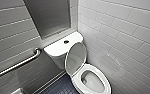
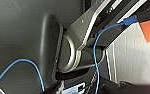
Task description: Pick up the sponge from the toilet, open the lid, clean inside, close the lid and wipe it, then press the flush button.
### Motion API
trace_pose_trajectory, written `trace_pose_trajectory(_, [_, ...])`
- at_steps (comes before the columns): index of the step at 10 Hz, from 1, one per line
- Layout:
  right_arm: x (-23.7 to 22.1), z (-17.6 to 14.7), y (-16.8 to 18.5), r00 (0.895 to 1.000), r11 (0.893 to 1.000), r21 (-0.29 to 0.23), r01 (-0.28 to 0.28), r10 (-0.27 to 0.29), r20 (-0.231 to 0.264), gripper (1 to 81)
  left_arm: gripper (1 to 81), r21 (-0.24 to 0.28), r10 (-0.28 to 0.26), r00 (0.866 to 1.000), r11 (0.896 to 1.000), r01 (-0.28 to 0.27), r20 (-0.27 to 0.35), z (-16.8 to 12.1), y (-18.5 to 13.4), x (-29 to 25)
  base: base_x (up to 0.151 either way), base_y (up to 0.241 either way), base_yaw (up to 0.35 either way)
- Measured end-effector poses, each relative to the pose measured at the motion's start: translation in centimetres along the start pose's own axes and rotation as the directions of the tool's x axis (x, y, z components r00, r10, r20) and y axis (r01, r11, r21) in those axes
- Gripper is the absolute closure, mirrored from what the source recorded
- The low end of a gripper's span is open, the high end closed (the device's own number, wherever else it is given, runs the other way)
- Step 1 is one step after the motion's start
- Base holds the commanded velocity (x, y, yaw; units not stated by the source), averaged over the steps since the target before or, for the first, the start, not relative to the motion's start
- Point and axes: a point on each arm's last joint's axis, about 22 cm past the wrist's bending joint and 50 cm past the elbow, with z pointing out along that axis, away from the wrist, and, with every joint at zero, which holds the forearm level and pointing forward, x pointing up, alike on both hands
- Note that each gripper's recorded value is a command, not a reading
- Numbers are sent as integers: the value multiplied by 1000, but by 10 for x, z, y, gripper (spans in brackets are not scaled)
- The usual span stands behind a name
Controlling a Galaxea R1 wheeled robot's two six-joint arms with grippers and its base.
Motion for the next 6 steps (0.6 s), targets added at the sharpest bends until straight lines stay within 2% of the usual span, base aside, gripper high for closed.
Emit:
trace_pose_trajectory(2, [-5, -15, 7, 998, 999, 12, 34, -34, -49, 811, 10, -1, 41, 999, 999, -41, -19, -7, 11, 4, 0, 0, 0])
trace_pose_trajectory(4, [-27, -7, 23, 996, 997, -3, 79, -79, -39, 811, 10, 14, 48, 999, 999, -47, -17, -9, 10, -3, 0, 0, 0])
trace_pose_trajectory(6, [-47, 6, 23, 988, 987, 31, 155, -154, -20, 811, 10, 31, 53, 998, 998, -52, -19, -6, 4, -2, 0, 0, 0])
